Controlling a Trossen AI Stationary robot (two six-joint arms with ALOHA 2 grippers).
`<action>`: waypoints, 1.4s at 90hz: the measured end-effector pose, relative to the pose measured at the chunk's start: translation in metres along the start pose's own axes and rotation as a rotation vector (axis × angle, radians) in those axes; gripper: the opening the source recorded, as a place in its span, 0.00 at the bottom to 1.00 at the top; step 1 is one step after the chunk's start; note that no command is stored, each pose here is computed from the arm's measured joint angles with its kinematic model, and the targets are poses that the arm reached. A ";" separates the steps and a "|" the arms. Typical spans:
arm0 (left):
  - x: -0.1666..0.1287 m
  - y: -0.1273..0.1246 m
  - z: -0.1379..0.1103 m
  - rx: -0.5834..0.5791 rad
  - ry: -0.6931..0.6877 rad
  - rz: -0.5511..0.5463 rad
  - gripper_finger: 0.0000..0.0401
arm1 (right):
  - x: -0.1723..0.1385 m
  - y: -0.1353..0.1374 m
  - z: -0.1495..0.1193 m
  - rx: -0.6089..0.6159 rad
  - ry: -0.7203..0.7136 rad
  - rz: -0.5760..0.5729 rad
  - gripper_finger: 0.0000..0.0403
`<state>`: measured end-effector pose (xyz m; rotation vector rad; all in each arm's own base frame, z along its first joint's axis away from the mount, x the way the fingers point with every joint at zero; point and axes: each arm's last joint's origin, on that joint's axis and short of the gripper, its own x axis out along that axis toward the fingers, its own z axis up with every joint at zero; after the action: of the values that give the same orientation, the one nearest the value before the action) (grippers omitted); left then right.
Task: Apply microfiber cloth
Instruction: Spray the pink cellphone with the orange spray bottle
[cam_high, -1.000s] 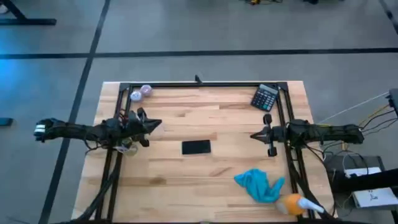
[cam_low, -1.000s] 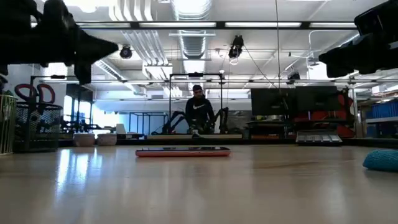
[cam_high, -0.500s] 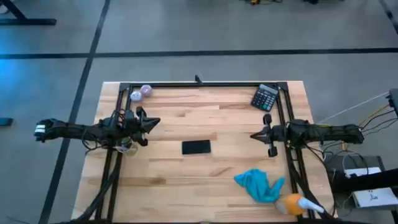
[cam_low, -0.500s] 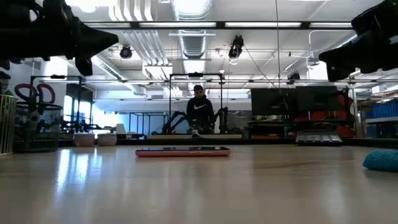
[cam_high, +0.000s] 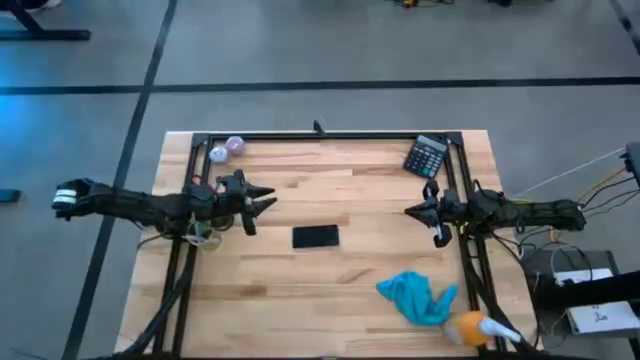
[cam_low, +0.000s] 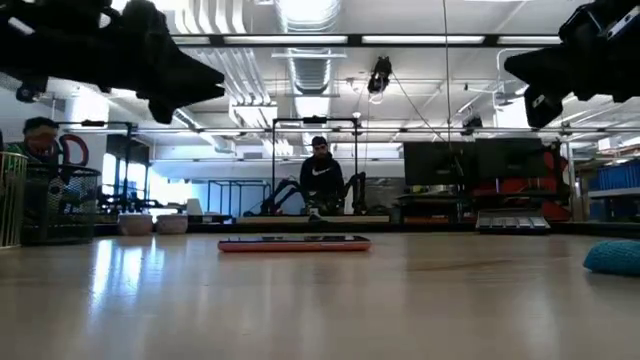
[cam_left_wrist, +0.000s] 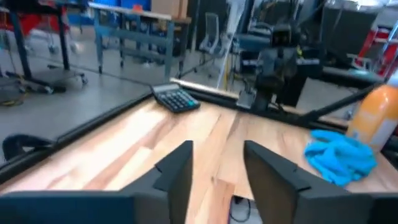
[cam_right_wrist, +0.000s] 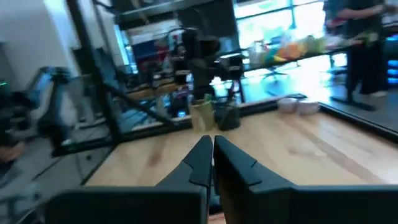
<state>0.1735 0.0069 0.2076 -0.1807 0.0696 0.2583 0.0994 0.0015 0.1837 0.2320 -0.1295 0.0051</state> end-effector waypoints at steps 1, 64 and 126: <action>0.001 0.000 -0.001 0.002 0.012 -0.005 0.39 | 0.000 0.000 0.001 0.004 -0.005 0.000 0.00; 0.037 -0.029 -0.044 0.069 0.356 -0.241 0.72 | 0.039 0.021 -0.004 0.168 -0.026 0.223 0.00; 0.074 -0.046 -0.081 0.139 0.562 -0.233 0.71 | 0.149 0.049 -0.059 0.042 0.446 -0.032 0.00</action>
<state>0.2536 -0.0337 0.1286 -0.1173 0.6185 -0.0364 0.2541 0.0611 0.1573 0.2699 0.3190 0.0273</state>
